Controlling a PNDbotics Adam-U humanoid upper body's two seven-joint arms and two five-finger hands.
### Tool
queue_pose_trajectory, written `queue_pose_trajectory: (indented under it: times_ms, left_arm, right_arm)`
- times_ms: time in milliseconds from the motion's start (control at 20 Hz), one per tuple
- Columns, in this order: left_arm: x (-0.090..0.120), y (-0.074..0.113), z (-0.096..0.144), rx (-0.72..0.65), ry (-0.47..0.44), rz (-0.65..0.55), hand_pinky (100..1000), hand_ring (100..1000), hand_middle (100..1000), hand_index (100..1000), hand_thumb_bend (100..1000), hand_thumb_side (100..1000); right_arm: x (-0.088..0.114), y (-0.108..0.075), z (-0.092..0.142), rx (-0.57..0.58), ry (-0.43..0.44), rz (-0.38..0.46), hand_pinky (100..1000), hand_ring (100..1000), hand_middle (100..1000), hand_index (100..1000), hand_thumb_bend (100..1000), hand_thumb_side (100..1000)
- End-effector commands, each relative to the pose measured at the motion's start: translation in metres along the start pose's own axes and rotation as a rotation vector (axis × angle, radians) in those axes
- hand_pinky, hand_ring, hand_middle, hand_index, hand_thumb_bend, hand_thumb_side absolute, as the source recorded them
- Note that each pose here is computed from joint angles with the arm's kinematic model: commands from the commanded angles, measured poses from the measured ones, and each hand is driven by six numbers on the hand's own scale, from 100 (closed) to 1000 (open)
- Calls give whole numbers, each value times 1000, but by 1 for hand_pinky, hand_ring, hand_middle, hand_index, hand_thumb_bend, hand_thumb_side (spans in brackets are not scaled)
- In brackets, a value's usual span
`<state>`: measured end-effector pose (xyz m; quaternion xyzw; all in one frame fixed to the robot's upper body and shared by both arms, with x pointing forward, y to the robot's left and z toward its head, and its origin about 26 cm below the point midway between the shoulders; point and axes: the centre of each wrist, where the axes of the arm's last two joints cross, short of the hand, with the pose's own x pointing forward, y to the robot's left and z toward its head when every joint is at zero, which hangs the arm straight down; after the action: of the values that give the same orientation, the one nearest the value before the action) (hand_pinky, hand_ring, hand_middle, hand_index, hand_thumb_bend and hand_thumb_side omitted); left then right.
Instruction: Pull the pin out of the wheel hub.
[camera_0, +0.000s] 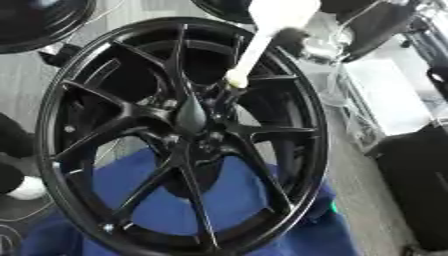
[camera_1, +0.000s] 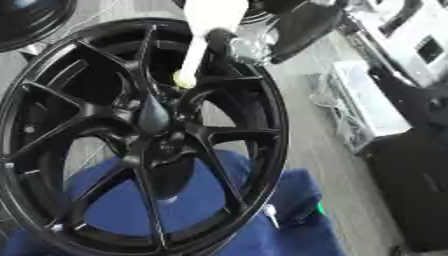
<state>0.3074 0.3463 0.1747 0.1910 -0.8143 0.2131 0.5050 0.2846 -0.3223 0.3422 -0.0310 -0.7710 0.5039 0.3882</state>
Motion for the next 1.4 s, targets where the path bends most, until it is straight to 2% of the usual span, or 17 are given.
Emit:
queue_pose_trajectory:
  times_ms: [50,200,350,500,700,800,950,1150,1300,1400]
  left_arm:
    - [9,5,-5,8,-40,-19,604,735,631,671,100,726]
    - [9,6,-5,11,-41,-19,604,736,632,671,100,726]
    - [9,5,-5,11,-42,-14,604,736,632,671,100,726]
    - [10,4,-5,9,-44,-8,604,736,633,671,100,726]
    - [10,3,-5,6,-44,-2,604,737,633,671,100,725]
    - [10,3,-4,6,-43,-1,604,737,634,672,100,726]
    - [9,3,-4,6,-39,0,605,738,634,672,100,727]
    - [8,1,-4,-3,-34,3,605,738,635,672,100,728]
    - [8,0,-3,-9,-32,7,606,739,635,672,100,728]
    - [8,-1,-3,-16,-31,8,606,739,636,672,100,729]
  right_arm:
    - [12,-21,26,-158,14,45,796,551,382,520,100,309]
    - [-1,-19,51,-301,84,31,797,555,388,526,100,320]
    - [-24,-5,79,-430,170,23,802,569,406,546,100,312]
    - [-48,21,109,-526,265,46,827,633,479,633,100,261]
    - [-71,59,141,-592,373,72,852,723,606,755,100,270]
    - [-76,72,153,-641,418,78,873,769,674,820,100,203]
    - [-82,91,167,-685,495,93,912,846,794,919,100,100]
    - [-87,108,177,-744,640,116,965,905,888,979,100,100]
    - [-90,118,182,-777,760,140,970,899,903,988,100,108]
    - [-93,124,183,-786,809,134,979,901,914,998,100,102]
